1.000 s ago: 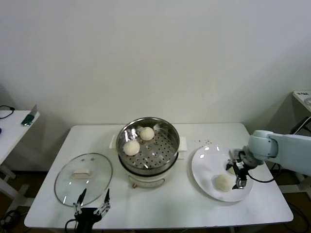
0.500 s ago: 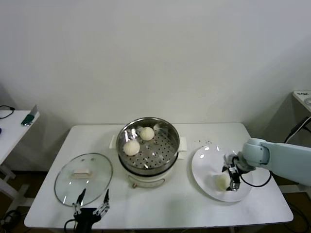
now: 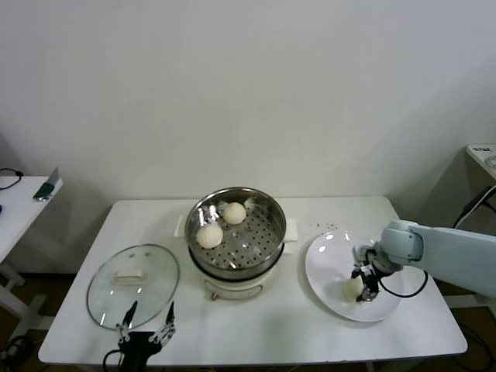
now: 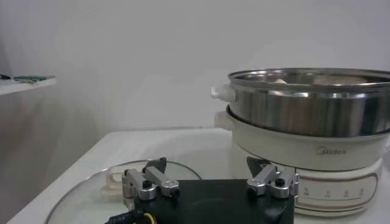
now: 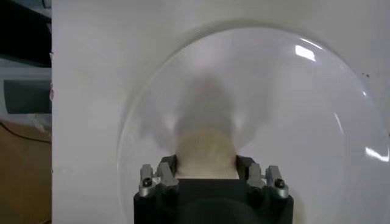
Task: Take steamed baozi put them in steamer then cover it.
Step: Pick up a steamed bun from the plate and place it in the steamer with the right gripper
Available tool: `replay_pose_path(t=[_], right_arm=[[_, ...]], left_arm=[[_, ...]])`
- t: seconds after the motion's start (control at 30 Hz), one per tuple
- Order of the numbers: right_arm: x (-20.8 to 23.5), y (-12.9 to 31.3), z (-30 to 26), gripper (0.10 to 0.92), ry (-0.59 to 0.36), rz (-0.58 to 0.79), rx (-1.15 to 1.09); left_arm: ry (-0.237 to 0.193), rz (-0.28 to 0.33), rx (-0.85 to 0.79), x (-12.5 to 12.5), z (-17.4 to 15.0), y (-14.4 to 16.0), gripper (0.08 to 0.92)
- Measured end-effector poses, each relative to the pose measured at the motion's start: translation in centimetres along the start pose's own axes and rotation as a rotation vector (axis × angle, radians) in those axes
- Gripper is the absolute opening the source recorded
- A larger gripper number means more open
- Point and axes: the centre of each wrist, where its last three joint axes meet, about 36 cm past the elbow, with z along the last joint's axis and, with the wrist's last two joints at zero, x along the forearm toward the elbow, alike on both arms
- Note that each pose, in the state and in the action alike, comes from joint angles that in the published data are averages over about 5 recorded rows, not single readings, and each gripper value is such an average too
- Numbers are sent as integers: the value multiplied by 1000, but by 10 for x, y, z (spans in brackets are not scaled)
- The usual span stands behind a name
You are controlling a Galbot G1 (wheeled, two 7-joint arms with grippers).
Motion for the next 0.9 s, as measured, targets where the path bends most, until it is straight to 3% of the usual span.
replay_pose_path(t=[0.13, 0.3, 0.6, 0.73, 0.9], right_arm=[[29, -21, -5, 628, 3, 16, 83], [97, -64, -29, 628, -12, 73, 275], [229, -95, -146, 628, -6, 191, 776], [255, -83, -209, 628, 10, 210, 1008], [251, -65, -272, 628, 46, 198, 1240]], left_arm=[[0, -1, -2, 0, -1, 1, 823], [0, 0, -6, 0, -1, 1, 823], [-3, -1, -9, 0, -3, 1, 823], [-6, -3, -10, 1, -4, 2, 823], [-9, -4, -9, 1, -6, 2, 823]])
